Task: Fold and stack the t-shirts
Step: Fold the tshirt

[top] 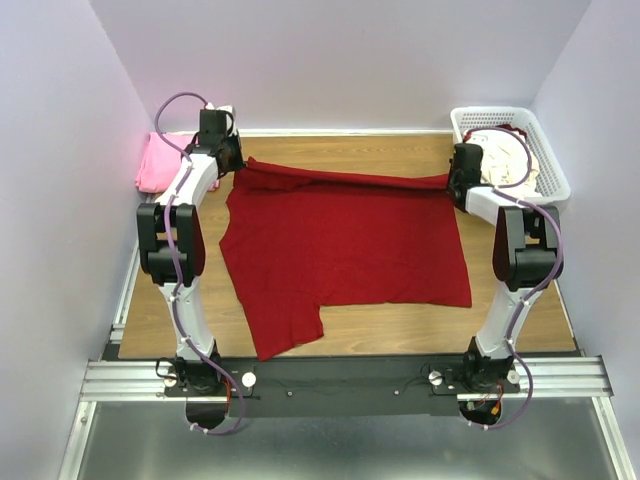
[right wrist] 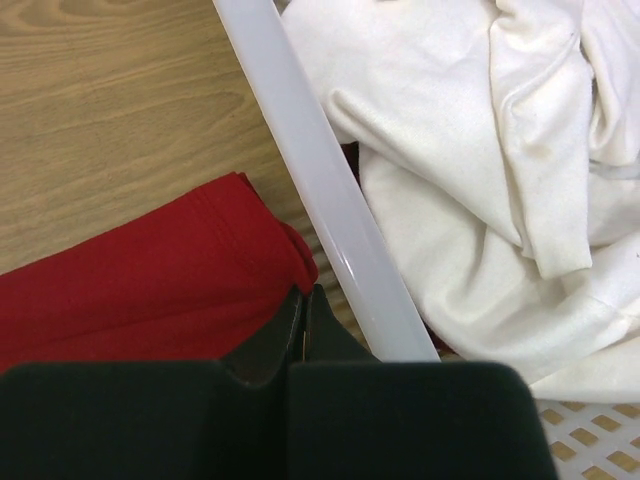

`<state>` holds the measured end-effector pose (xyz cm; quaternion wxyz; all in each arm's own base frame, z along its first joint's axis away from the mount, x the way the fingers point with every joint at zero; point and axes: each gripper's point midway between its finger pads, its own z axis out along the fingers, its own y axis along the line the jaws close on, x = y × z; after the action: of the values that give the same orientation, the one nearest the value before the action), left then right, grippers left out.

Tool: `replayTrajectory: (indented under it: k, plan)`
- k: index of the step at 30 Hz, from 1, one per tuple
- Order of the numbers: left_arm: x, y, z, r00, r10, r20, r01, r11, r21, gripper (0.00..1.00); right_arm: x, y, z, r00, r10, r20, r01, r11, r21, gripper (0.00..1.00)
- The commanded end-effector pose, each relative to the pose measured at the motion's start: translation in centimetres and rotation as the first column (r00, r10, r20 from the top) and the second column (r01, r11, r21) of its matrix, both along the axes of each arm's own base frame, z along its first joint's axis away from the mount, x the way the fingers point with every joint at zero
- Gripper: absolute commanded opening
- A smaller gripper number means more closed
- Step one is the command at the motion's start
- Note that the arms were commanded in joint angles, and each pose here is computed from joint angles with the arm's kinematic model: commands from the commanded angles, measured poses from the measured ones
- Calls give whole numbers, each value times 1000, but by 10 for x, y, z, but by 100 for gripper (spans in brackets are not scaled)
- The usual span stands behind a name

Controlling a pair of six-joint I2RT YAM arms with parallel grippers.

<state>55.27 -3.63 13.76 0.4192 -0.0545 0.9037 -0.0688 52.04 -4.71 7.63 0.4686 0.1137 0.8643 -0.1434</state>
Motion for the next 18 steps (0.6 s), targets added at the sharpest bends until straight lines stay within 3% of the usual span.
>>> replayTrajectory:
  k: [1, 18]
  plan:
    - [-21, 11, 5, 998, 14, -56, -15, 1000, -11, 0, -8, -24, 20, 997, -73, 28, 74, 996, -42, 1]
    - [-40, 14, -12, 993, 33, -117, -34, 999, -11, 0, -24, -8, -26, 994, -9, -110, 13, 999, 36, 1]
